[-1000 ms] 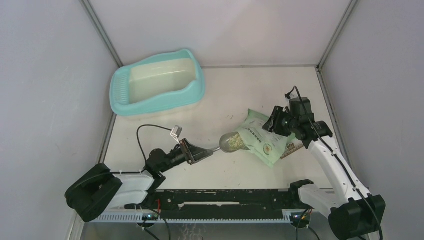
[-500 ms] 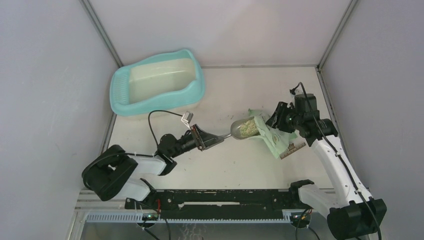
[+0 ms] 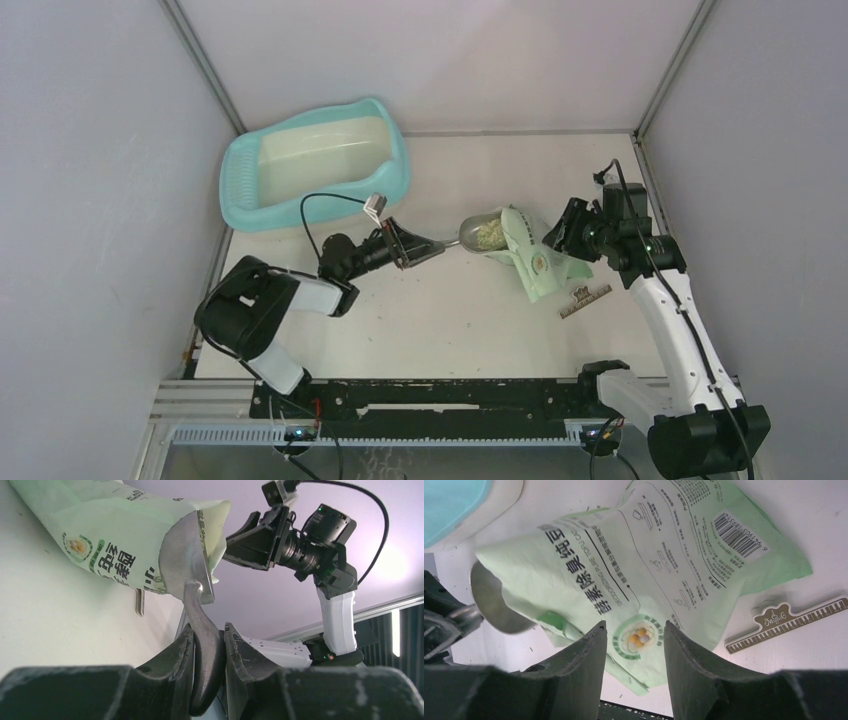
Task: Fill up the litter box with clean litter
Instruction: 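Scoop the cat litter from the cat litter bag.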
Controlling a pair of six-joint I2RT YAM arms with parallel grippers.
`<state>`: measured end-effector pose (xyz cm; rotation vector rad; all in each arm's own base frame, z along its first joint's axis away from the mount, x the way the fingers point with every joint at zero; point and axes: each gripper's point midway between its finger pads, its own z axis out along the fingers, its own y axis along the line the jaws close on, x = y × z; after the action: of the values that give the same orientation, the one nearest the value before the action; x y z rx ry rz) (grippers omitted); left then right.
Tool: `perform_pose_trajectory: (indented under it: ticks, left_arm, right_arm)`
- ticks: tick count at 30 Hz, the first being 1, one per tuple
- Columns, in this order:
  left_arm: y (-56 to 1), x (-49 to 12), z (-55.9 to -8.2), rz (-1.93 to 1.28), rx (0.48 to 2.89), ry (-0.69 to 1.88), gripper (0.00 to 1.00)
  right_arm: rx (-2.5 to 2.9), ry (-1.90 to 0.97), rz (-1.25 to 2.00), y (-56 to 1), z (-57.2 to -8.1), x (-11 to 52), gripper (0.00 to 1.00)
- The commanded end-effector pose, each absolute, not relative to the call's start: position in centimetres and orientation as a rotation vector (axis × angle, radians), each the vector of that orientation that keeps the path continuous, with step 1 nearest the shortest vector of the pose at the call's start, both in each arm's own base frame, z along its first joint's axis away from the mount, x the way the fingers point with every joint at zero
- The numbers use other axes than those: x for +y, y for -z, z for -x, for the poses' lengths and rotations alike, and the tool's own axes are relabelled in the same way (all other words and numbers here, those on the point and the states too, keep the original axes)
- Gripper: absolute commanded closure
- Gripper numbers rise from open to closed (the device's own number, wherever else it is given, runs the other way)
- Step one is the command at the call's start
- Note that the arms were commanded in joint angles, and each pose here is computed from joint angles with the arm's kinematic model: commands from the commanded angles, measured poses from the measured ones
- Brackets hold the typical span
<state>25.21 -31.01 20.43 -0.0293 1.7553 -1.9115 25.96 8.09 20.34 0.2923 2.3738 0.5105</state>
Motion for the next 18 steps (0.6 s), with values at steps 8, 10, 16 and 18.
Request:
perform_pose_trajectory:
  ticks: [8,10,16,18]
  left_arm:
    - [-23.2,-28.4,-24.6,-0.002,1.629,1.943,0.84]
    - [-21.7,-27.9,-23.6,0.042,1.688,1.935,0.84]
    - [-17.0,-26.2,-20.2,0.121,1.851,1.866,0.84]
    - [-16.2,-25.7,-19.5,0.133,1.870,1.844,0.84]
  right_arm:
    - [2.434,-0.485,-0.302,-18.3,-26.2,7.7,0.47]
    - [2.492,-0.475,-0.326,-16.1,-26.1,7.7,0.47]
    - [2.547,-0.476,-0.395,-12.6,-26.3,7.8,0.47]
    - [2.549,-0.488,-0.405,-12.3,-26.7,8.0,0.47]
